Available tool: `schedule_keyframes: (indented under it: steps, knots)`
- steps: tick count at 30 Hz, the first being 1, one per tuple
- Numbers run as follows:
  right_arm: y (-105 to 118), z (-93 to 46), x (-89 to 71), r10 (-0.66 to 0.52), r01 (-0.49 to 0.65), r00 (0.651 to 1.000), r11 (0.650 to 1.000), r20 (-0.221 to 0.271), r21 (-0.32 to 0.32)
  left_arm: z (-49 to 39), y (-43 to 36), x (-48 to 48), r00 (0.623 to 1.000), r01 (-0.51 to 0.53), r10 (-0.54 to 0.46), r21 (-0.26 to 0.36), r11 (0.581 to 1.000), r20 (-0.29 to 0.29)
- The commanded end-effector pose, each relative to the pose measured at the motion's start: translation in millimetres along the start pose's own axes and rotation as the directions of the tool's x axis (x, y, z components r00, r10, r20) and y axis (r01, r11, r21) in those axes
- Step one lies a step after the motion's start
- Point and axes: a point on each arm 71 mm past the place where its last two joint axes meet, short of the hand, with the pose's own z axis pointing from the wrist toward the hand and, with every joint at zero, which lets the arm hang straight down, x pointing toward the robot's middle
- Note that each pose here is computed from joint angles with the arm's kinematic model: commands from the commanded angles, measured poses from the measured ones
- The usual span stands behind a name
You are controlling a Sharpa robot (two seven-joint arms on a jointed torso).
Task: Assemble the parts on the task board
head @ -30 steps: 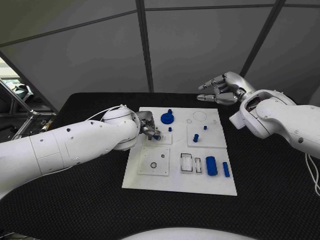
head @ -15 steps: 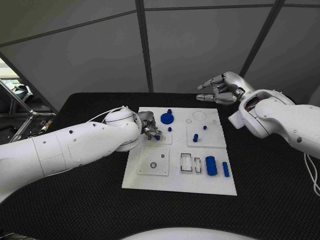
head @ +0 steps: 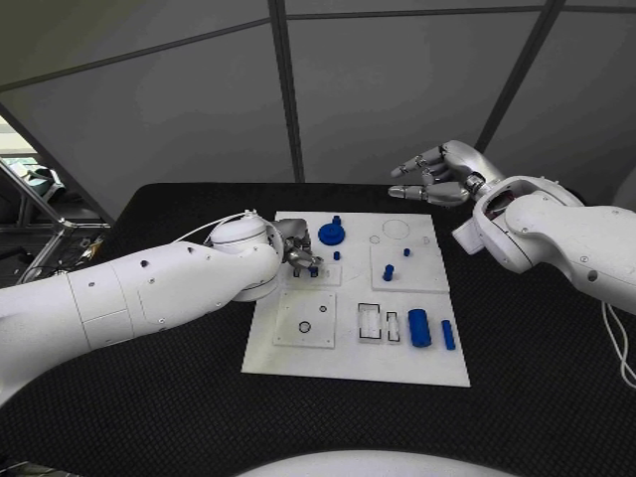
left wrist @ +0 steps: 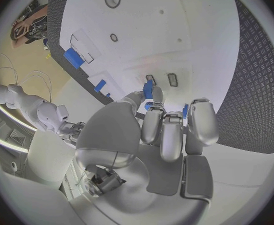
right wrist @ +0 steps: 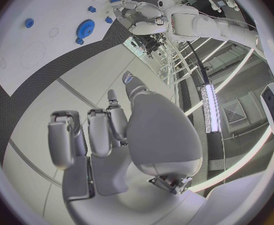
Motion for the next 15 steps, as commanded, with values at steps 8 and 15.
schedule_keyframes:
  steps: [8, 15]
  knots:
    - [1.6, 0.8, -0.4, 0.001, -0.001, 1.0, 1.0, -0.003, -0.011, 1.3, -0.3, 4.2, 1.0, -0.018, 0.018, -0.004, 1.0, -0.005]
    - [1.3, 1.0, 0.0, 0.002, -0.002, 1.0, 1.0, -0.009, -0.009, 1.1, 2.3, 6.1, 1.0, -0.023, 0.023, -0.011, 1.0, -0.016]
